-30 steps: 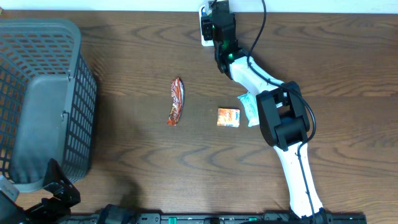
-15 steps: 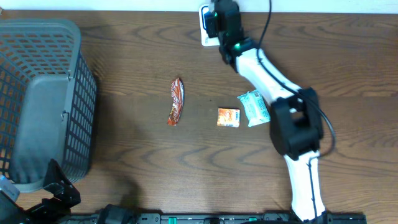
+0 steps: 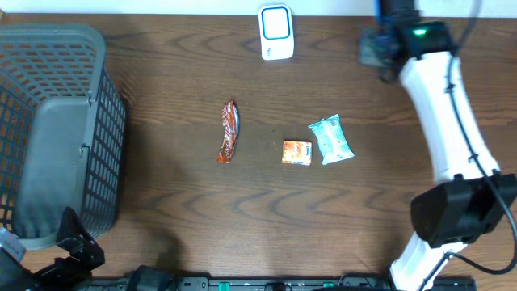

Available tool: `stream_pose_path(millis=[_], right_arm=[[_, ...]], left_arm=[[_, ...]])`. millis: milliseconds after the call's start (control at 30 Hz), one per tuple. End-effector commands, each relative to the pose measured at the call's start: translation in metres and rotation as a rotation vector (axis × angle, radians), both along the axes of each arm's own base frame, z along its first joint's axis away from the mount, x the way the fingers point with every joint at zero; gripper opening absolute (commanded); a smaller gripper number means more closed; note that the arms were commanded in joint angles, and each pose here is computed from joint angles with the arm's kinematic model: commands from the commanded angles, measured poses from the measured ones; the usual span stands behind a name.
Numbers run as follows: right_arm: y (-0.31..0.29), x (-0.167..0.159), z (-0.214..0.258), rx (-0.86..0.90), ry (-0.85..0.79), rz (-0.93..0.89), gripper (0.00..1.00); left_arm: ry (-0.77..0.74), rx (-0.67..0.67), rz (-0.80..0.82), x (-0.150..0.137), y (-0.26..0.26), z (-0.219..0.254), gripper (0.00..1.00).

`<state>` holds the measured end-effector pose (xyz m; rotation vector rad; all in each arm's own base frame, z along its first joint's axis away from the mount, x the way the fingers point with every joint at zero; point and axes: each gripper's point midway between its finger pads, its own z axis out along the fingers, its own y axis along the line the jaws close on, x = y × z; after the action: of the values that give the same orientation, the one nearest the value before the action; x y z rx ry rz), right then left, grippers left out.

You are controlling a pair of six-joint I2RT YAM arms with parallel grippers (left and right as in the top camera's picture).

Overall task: Scan the item barcode
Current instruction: 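Carry the bottle to the right edge and set it down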

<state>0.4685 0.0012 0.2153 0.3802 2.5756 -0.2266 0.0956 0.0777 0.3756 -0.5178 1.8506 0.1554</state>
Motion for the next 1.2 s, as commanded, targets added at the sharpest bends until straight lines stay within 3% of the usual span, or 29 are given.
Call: stream_pose_path(millis=[0,267,533,1067,1167], right_arm=[[-0.058,-0.025,-0.012,0.034,0.065,-0.238,0.16],[-0.145,-0.078,-0.051,0.126,0.206,-0.502,0.19],[-0.219,-0.127,-0.093,0.166,0.243,-0.742,0.2],[-0.305,-0.188,-0.163,0.387,0.123,-1.005,0.22],[-0.311,-0.191,-0.17,0.425,0.11,-1.023,0.32]], left_arm=[[0.0,0.015,0.008,-0.002,0.002,0.002,0.98],[0.0,0.015,0.008,-0.001,0.002,0.002,0.98],[0.0,0.015,0.008,-0.002,0.002,0.002,0.98],[0.0,0.015,0.008,-0.001,0.002,0.002,0.98],[0.0,0.015,0.008,-0.001,0.002,0.002,0.98]])
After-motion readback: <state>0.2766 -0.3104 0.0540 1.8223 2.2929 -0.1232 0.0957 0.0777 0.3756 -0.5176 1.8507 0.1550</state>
